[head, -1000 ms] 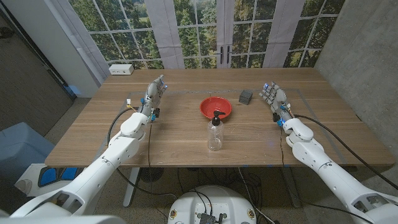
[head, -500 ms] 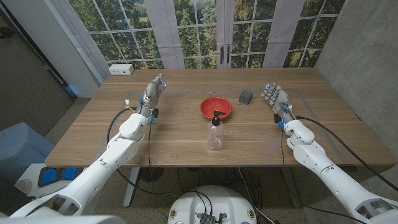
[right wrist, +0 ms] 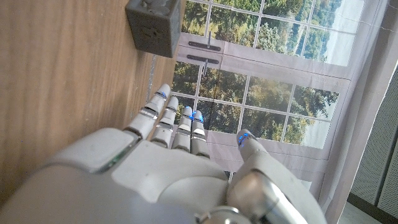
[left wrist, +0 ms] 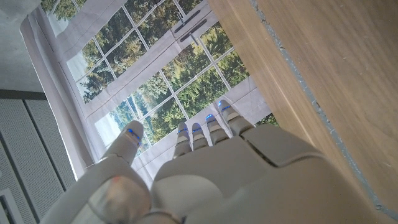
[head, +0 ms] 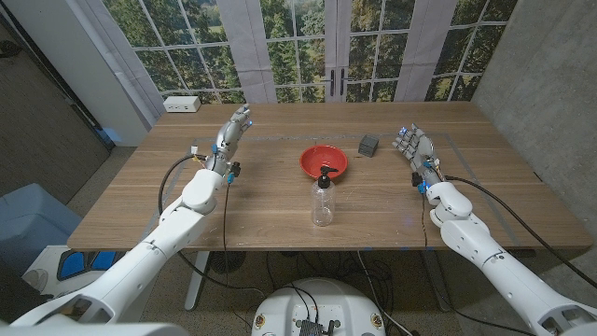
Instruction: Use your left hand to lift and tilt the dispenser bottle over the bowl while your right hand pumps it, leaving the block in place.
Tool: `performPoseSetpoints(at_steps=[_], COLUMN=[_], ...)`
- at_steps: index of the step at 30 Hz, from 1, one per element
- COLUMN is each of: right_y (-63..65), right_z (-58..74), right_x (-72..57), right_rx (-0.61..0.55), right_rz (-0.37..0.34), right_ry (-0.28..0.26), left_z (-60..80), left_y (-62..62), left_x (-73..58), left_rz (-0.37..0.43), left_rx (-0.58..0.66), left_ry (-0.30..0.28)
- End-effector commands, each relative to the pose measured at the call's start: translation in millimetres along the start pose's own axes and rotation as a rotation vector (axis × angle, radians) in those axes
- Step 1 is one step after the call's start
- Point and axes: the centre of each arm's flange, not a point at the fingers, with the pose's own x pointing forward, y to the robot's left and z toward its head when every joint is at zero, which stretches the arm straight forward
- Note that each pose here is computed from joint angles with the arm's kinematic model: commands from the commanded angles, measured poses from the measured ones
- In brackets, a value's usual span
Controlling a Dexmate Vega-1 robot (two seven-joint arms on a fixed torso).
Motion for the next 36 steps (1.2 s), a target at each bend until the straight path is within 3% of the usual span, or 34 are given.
performPoseSetpoints(at_steps=[1, 13, 36], right_y=[4.5, 6.7, 11.8], right_z=[1.7, 2.6, 4.7], right_x=[-3.2, -5.3, -14.1], right_rx=[-0.009, -0.007, -0.007], right_rz=[-0.006, -0.015, -0.017], right_ry=[-0.012, -0.023, -0.05], left_z=[20.8, 28.9, 45.1], left_y=[-9.9, -16.4, -34.8], left_x=[-4.5, -5.6, -20.8], left_rz=[-0.03, -0.06, -0.165], left_rx=[0.154, 0.2, 0.29], left_ry=[-0.077, -0.11, -0.156])
